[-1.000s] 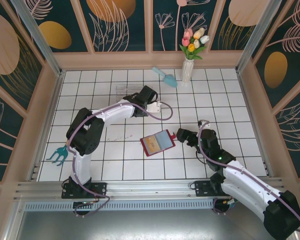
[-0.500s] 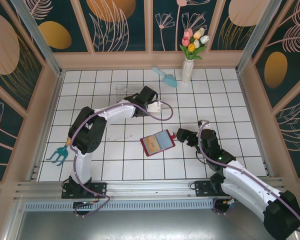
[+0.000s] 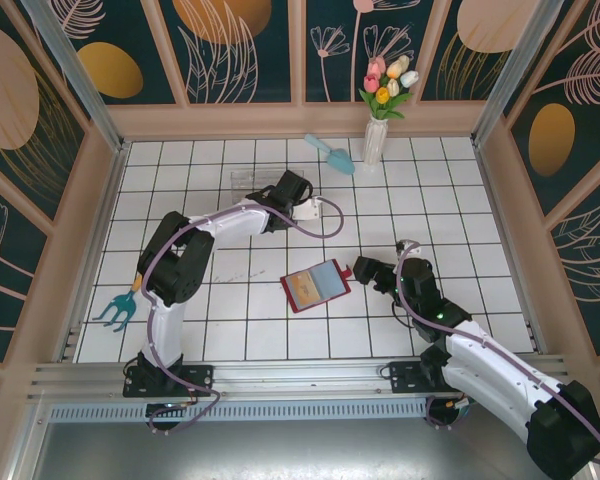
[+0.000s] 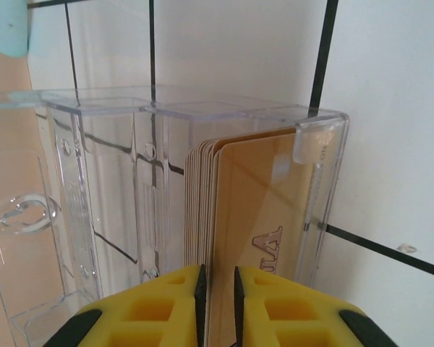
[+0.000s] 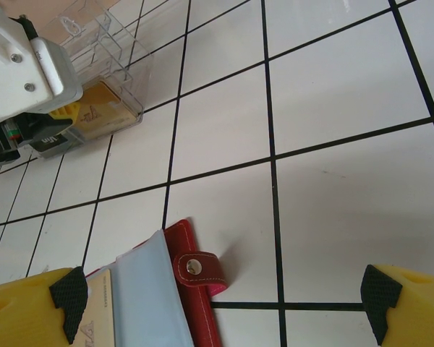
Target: Take the credit cards out of the card holder
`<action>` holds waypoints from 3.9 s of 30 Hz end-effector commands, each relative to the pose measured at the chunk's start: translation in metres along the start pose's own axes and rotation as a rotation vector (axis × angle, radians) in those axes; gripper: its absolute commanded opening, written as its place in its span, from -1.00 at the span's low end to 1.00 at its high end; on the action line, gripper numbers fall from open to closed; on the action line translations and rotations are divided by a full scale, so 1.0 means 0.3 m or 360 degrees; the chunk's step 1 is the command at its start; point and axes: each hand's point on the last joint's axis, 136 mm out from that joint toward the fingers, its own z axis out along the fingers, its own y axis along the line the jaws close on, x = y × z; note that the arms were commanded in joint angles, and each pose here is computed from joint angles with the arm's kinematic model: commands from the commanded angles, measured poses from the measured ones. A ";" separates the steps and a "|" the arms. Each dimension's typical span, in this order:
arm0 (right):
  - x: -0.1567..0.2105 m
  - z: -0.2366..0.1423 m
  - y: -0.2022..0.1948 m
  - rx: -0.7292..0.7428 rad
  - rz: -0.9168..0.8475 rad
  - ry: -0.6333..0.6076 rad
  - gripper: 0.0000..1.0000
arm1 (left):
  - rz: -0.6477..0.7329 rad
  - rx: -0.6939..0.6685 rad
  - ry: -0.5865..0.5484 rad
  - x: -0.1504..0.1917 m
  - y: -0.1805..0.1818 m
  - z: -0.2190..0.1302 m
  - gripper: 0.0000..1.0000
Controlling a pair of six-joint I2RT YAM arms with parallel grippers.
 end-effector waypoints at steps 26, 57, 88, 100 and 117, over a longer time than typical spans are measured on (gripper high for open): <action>0.029 0.047 0.182 -0.0296 -0.0198 0.0216 0.35 | -0.1355 0.0148 -0.0772 -0.051 0.078 -0.552 -0.20; 0.356 0.256 0.326 -0.0401 -0.0285 0.0954 -0.48 | -0.2886 0.1118 -0.0411 -0.075 -0.586 -0.459 -1.00; 0.388 0.253 0.290 -0.0419 -0.0135 0.1048 -1.00 | -0.2808 0.1011 0.0015 0.024 -0.747 -0.354 -1.00; 0.331 0.234 0.242 -0.0399 -0.0078 0.0971 -1.00 | -0.2751 0.0916 0.0124 0.083 -0.774 -0.346 -1.00; 0.379 0.247 0.289 -0.0560 -0.0099 0.1100 -0.52 | -0.2530 0.0865 0.0220 0.102 -0.799 -0.317 -1.00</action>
